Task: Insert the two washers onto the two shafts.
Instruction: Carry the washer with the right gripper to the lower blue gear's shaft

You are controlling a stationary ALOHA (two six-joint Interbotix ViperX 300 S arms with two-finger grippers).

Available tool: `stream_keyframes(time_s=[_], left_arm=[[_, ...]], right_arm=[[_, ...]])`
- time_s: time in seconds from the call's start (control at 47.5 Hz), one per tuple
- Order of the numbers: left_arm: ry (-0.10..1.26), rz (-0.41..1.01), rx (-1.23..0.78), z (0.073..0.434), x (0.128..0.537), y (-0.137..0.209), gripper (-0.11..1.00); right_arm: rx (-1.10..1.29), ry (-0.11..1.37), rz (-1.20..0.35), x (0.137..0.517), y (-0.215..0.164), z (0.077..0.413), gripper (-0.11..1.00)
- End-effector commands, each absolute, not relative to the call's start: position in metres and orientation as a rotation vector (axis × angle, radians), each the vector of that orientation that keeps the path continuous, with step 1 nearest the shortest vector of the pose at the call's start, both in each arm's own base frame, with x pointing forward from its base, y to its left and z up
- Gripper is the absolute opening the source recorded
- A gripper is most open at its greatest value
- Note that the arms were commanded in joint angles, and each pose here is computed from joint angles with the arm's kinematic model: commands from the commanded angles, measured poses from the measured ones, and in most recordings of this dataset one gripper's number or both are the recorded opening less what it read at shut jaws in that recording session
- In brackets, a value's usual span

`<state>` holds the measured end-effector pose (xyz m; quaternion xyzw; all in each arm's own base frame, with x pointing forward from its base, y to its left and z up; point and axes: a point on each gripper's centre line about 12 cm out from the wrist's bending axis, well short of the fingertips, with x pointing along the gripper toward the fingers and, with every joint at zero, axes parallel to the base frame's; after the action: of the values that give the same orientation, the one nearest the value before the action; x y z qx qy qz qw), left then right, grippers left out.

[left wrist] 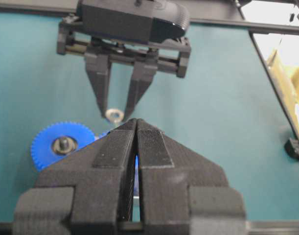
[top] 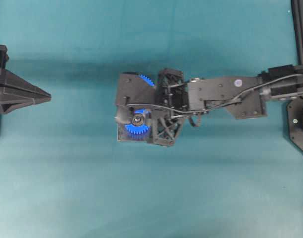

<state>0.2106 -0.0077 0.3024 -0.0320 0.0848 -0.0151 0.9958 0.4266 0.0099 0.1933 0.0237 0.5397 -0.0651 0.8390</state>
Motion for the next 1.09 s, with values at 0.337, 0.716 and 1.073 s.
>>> stream_keyframes(time_s=[0.337, 0.716, 1.073], left_arm=[[0.158, -0.032, -0.063, 0.307, 0.212, -0.008, 0.01], [0.162, -0.039, -0.091, 0.305, 0.211, -0.01, 0.01], [0.162, -0.042, -0.091, 0.305, 0.211, -0.011, 0.01]], right_arm=[[0.002, 1.107, -0.105, 0.449, 0.018, 0.201, 0.34], [-0.004, 1.125, -0.103, 0.452, 0.018, 0.192, 0.34], [-0.004, 1.125, -0.103, 0.452, 0.018, 0.192, 0.34]])
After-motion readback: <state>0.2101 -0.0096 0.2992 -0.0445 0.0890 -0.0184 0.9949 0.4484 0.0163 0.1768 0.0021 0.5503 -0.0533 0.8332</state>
